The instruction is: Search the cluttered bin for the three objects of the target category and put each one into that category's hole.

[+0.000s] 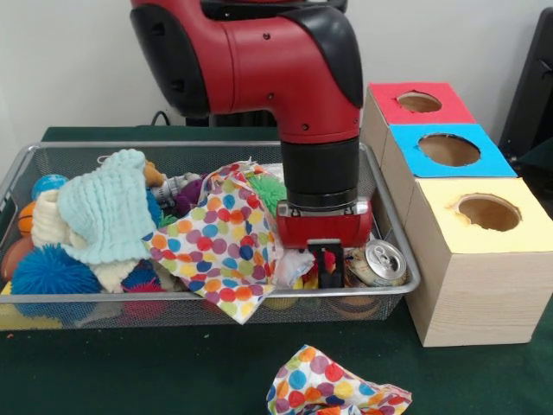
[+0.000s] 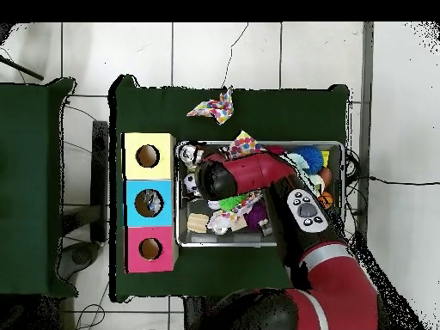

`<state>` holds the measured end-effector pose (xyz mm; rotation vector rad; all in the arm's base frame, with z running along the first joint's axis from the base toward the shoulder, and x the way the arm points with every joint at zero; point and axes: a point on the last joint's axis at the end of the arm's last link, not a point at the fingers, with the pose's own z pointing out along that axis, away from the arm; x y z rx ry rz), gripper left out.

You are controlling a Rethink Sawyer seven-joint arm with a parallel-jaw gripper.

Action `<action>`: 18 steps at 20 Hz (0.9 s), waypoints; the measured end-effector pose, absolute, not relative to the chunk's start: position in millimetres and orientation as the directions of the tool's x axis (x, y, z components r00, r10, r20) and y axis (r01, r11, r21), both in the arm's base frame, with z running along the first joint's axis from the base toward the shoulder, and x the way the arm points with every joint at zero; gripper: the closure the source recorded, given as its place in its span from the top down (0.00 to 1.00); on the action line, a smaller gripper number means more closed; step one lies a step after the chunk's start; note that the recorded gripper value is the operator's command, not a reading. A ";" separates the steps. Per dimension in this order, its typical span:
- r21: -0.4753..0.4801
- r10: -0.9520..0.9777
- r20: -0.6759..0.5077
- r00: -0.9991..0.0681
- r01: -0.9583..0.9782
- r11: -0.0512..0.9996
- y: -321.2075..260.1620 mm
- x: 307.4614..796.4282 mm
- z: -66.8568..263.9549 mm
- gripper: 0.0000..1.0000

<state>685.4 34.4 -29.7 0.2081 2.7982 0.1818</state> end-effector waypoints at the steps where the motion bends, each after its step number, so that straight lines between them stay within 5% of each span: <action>1: 0.157 0.168 -0.315 -0.934 0.123 0.980 31.9 683.3 -31.8 0.00; 18: 0.360 0.342 -0.253 -0.905 0.240 0.902 -26.1 678.2 -59.5 0.00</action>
